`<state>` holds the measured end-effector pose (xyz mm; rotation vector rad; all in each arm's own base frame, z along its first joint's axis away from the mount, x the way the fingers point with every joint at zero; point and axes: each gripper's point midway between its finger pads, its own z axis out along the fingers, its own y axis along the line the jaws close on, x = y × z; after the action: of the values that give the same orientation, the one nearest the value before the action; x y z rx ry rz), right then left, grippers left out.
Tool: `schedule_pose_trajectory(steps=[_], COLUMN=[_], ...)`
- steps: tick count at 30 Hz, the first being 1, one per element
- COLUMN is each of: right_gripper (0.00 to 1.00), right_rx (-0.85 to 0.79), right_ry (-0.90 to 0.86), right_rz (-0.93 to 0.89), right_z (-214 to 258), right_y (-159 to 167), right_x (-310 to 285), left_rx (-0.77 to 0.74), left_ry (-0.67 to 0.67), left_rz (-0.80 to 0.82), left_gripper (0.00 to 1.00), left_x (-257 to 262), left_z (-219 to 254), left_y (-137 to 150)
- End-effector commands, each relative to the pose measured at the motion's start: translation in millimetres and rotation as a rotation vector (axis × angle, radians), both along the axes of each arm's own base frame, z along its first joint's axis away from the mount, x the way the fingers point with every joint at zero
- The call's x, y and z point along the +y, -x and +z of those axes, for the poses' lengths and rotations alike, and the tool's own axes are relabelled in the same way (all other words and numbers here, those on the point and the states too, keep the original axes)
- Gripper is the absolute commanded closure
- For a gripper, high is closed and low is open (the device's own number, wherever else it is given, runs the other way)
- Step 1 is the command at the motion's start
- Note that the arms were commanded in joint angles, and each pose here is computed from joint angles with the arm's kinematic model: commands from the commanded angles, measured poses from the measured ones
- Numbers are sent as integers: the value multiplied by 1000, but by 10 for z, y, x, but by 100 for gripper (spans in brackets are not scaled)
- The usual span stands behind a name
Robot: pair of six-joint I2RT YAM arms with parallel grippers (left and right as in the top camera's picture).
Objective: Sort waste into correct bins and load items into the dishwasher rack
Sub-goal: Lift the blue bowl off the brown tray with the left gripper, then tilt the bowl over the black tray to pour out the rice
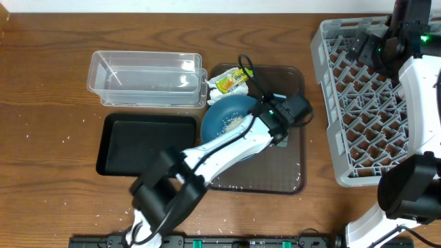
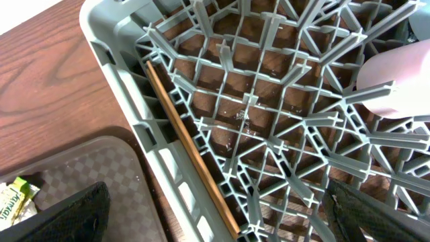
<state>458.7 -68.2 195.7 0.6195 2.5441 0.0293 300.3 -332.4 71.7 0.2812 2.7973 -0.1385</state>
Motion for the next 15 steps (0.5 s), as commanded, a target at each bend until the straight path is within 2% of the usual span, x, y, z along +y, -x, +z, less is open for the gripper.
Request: schedule_pose_trajectory(steps=[1,15], right_gripper=[1,1], right_rx=[-15,-15], right_ry=[-2,-2], right_rz=[-14,-14], right_z=[66,66], right_y=[10,10], right_x=[-7,-7], left_rx=[-53,-56], left_ry=[38,117], left_rz=[25,79], left_gripper=[94,94], left_x=[60,442], left_z=[342,971], left_y=[-20,48])
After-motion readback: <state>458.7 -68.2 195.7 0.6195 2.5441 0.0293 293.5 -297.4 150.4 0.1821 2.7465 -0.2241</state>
